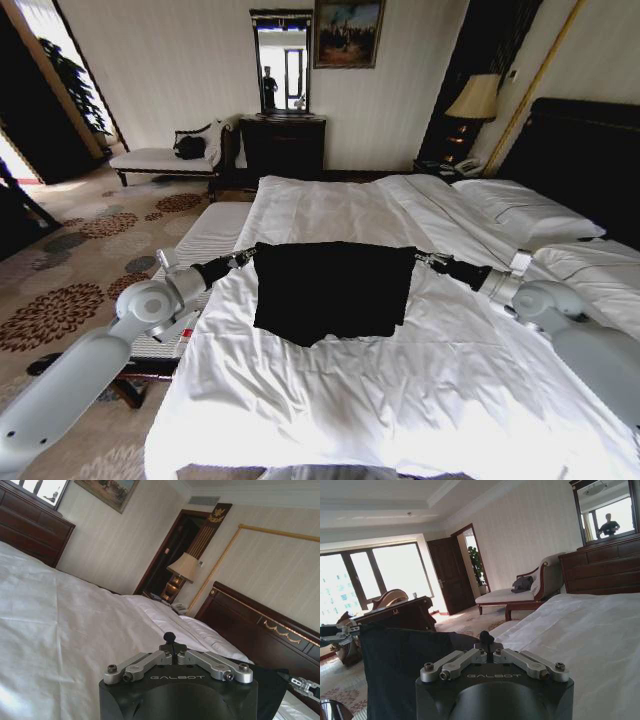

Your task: Fold the clothes on the bed.

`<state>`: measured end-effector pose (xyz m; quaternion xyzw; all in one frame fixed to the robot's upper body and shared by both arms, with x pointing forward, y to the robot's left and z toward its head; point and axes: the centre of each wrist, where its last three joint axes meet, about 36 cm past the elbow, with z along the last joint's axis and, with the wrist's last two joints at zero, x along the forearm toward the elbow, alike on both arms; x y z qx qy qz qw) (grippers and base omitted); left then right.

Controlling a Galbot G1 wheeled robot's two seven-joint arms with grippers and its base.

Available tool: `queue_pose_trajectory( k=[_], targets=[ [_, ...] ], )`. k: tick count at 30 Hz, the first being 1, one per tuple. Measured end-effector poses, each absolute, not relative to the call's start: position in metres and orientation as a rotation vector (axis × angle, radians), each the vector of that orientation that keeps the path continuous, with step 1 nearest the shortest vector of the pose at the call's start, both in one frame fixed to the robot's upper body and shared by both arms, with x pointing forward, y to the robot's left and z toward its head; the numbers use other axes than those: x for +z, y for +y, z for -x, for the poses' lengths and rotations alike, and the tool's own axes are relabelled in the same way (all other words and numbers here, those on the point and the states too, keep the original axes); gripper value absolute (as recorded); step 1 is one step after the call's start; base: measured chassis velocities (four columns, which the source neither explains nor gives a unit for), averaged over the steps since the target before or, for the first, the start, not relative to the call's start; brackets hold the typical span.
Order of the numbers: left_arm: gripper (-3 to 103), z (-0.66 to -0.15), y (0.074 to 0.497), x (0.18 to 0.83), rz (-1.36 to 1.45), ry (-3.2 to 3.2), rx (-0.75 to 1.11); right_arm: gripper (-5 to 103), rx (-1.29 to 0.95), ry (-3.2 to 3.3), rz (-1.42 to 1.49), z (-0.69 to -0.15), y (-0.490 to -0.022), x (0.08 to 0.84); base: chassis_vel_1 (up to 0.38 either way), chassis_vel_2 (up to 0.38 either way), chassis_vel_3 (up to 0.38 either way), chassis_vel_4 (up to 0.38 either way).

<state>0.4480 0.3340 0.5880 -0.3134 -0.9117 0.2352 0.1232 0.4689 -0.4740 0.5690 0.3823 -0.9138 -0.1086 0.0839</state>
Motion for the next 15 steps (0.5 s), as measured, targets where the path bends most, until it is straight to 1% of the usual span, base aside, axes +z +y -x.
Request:
queue_pose_trajectory(
  k=[6,12,15],
  targets=[
    [0,-0.429,0.333,0.603,0.962,-2.67,0.705,1,-0.322,-2.728,-1.199,-0.453,-0.46,0.591,0.0,0.0,0.0,0.0],
    [0,-0.4,0.326,0.62,1.04,-2.674,0.73,1,-0.328,-2.721,-1.217,-0.421,-0.449,0.604,0.0,0.0,0.0,0.0],
    [0,-0.376,0.325,0.625,1.057,-2.687,0.76,1,-0.332,-2.723,-1.205,-0.4,-0.444,0.606,0.0,0.0,0.0,0.0]
  ],
)
